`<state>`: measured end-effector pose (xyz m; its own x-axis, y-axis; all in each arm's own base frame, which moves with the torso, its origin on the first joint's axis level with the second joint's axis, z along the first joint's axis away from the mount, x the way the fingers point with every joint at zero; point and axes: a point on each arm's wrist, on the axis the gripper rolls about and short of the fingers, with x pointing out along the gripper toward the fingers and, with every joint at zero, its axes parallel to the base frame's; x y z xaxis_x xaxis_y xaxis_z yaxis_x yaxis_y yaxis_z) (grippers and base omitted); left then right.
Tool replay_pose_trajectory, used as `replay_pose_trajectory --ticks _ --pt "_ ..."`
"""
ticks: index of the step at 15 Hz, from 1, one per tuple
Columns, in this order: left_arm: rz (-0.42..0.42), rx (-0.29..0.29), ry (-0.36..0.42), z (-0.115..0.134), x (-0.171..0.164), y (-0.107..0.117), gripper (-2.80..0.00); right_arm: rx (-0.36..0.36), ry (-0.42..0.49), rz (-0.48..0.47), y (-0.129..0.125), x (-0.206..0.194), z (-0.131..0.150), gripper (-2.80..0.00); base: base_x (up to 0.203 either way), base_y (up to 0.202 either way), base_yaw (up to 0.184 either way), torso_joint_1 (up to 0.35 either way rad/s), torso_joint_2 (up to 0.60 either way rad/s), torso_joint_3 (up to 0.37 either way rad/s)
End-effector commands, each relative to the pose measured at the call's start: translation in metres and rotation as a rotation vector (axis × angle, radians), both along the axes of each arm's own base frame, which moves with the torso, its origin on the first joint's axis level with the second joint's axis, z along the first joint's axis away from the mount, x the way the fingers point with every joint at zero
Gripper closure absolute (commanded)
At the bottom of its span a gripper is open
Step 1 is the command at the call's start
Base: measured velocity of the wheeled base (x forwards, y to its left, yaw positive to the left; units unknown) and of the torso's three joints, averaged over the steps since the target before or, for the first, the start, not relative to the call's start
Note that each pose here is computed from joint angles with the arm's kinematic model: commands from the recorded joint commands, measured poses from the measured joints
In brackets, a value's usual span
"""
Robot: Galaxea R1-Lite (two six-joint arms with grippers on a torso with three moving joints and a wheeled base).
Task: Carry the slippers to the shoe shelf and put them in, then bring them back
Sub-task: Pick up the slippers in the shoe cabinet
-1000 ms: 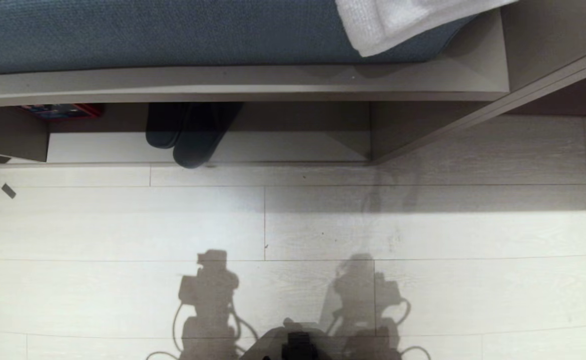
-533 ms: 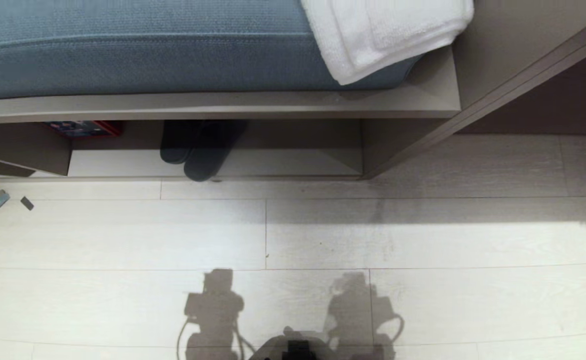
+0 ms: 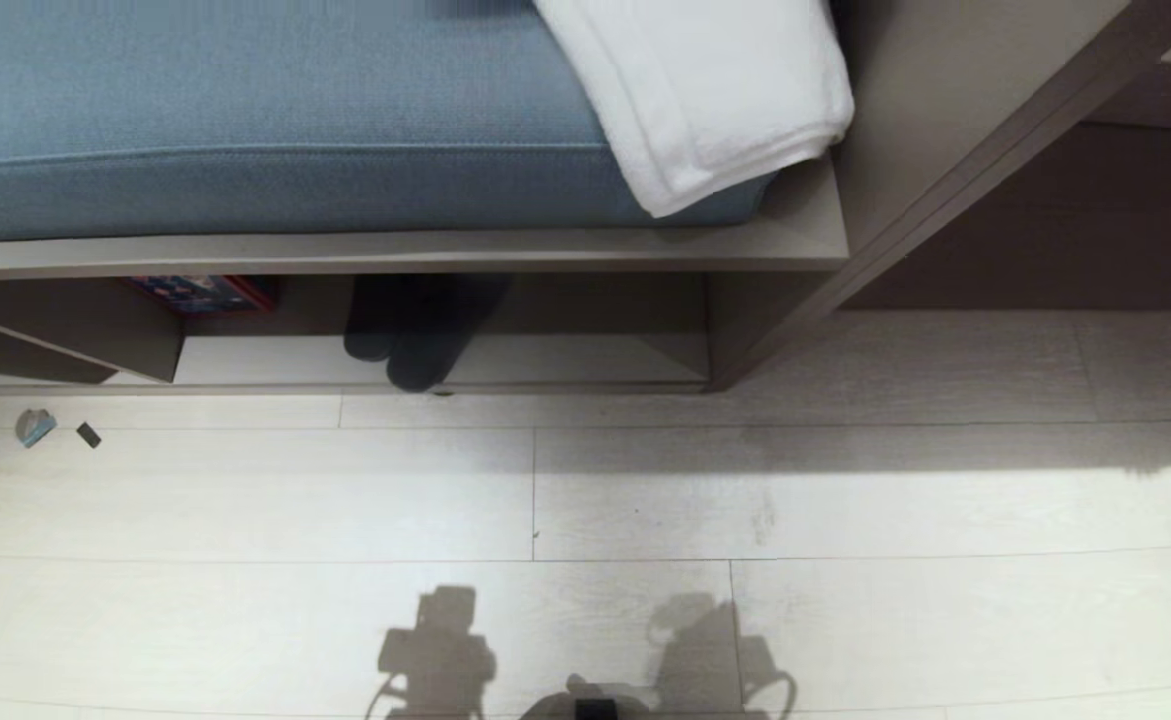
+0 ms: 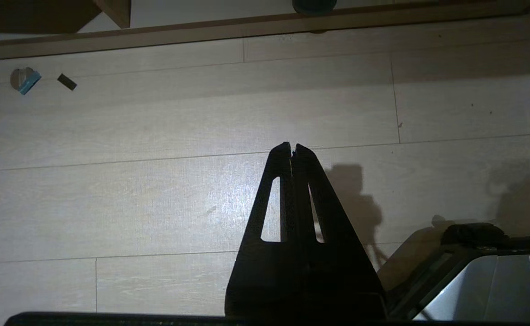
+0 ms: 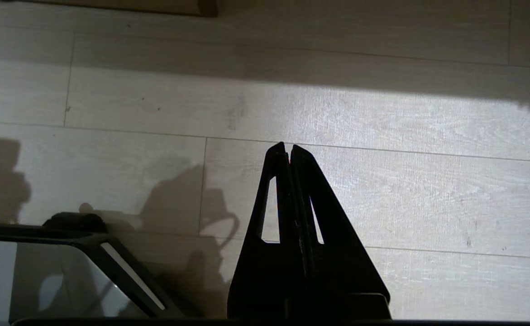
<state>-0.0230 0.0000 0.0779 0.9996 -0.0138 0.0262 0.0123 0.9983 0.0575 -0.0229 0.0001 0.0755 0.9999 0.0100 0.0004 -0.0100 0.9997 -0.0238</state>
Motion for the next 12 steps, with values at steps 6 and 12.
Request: replay_pose_trajectory --ticks 6,12 --pt "0.000 -0.002 0.009 -0.0020 0.0008 0.0000 0.00 0.000 0.000 0.001 0.0000 0.0001 -0.0001 0.00 0.000 0.000 0.000 0.002 0.00 0.206" --pt "0.000 -0.002 0.009 -0.0020 0.0008 0.0000 0.00 0.000 0.002 0.001 0.0000 0.0002 0.0000 0.00 0.000 0.000 0.000 0.002 0.00 0.201"
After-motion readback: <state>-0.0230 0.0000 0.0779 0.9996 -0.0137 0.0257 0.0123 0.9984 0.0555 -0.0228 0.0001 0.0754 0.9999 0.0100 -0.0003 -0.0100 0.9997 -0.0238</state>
